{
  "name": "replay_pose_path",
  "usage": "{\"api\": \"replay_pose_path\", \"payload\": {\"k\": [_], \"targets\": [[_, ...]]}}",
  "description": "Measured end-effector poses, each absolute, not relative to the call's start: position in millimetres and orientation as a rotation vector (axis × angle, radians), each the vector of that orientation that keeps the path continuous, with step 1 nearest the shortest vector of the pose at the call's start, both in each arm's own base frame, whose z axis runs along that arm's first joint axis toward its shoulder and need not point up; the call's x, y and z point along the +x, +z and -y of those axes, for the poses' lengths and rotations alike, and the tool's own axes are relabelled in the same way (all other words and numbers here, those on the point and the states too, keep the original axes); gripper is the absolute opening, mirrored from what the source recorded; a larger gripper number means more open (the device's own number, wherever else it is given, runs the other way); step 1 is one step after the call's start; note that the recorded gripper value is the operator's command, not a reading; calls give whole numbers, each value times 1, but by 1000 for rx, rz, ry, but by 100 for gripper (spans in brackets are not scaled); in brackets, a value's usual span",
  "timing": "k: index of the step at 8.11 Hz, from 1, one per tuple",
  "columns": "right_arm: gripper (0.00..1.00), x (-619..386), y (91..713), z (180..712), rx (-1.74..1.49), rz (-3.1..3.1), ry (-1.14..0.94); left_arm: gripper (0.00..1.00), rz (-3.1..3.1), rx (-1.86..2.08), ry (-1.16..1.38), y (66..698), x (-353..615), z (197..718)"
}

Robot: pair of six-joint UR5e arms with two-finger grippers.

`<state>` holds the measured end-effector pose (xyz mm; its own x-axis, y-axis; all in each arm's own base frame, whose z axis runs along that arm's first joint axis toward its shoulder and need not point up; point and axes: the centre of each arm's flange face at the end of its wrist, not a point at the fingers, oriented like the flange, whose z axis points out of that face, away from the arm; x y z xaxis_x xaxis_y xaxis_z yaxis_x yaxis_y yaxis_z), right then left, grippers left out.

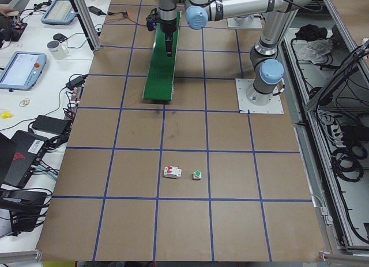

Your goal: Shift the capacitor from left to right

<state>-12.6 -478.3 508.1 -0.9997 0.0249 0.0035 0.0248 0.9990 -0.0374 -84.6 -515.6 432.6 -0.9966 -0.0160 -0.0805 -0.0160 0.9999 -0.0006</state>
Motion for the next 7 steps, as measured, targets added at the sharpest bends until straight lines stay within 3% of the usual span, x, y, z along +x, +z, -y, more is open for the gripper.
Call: {"api": "replay_pose_path", "payload": {"k": [3,7], "targets": [[100,108,488,481,-99,3147,-5,100,-3123,19,-8,430,-105,514],[100,151,465,481,-83,3149,-60,100,-3129,37,-9,429,-107,513]]}}
